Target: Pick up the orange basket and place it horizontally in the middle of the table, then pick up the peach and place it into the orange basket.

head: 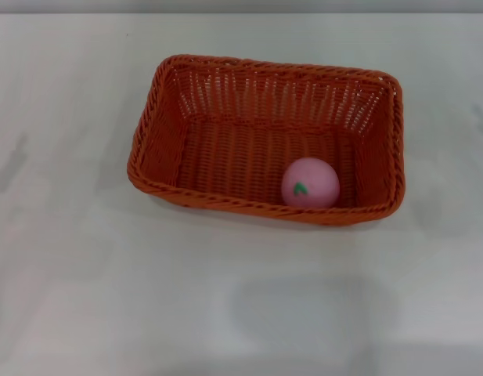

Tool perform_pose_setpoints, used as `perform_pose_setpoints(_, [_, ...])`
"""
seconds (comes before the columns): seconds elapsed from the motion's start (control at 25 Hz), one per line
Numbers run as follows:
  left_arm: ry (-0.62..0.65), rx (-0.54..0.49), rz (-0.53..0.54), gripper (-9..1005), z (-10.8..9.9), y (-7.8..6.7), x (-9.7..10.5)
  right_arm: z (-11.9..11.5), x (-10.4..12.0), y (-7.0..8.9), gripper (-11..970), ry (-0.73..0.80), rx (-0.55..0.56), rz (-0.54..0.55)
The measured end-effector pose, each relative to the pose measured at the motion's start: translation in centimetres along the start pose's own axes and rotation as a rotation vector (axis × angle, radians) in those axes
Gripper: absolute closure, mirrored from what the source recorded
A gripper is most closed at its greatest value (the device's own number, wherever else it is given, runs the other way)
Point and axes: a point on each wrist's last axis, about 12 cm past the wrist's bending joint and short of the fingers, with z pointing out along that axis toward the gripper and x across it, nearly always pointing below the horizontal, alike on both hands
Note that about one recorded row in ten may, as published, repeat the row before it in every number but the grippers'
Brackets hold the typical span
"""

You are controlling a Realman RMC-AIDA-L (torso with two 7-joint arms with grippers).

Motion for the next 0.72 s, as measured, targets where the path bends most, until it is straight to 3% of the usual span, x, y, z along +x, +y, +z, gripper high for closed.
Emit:
perform_pose_setpoints(0.32, [-0.030, -0.049, 0.085, 270, -1.8, -0.2, 0.4, -3.5, 1.7, 1.0, 115, -0.056, 0.105, -0.001])
perform_pose_setpoints(0.72, [-0.071, -0.045, 0.080, 270, -2.3, -0.7, 0.5, -4.2, 1.8, 1.2, 115, -0.057, 0.110, -0.017])
